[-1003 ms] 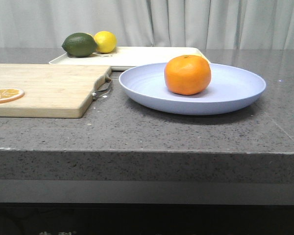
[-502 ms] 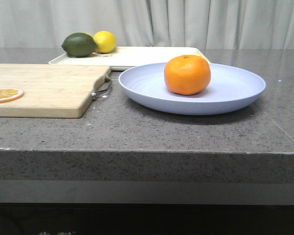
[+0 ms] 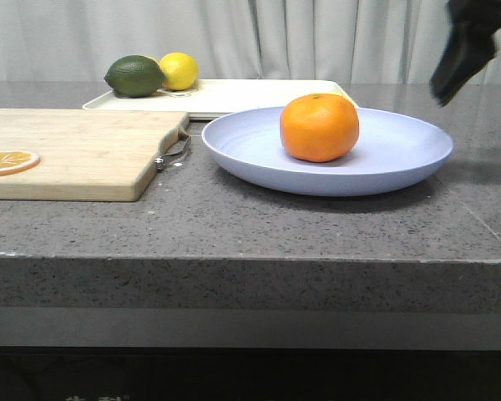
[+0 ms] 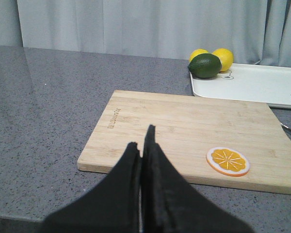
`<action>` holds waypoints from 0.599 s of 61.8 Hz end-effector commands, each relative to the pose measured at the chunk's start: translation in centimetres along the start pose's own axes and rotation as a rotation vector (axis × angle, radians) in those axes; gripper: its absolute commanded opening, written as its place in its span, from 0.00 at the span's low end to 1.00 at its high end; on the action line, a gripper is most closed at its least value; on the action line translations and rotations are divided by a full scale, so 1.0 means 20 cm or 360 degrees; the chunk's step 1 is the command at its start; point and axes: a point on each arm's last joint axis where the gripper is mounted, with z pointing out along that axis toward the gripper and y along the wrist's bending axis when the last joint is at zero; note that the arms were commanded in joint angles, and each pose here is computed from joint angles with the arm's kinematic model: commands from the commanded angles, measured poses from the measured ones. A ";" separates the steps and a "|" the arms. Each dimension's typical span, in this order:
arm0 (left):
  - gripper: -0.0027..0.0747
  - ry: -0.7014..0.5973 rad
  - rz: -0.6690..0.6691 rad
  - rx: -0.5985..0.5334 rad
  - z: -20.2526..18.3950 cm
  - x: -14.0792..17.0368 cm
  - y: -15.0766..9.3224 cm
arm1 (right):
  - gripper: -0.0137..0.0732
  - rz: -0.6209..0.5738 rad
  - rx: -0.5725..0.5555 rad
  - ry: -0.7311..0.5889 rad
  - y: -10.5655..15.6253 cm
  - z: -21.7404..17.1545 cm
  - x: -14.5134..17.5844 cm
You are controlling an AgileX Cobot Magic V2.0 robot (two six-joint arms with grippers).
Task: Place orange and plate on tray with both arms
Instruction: 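Lower the right gripper onto the plate rim farthest from the orange and close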
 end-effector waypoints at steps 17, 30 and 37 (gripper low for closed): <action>0.01 -0.0150 -0.0014 0.0028 -0.01 -0.07 -0.01 | 0.87 0.0013 -0.0077 0.0025 0.09 0.14 -0.11; 0.01 -0.0150 -0.0014 0.0028 -0.01 -0.07 -0.01 | 0.52 0.0013 -0.0077 0.0025 0.09 0.14 -0.11; 0.01 -0.0150 -0.0014 0.0028 -0.01 -0.07 -0.01 | 0.33 0.0014 -0.0077 0.0026 0.09 0.14 -0.11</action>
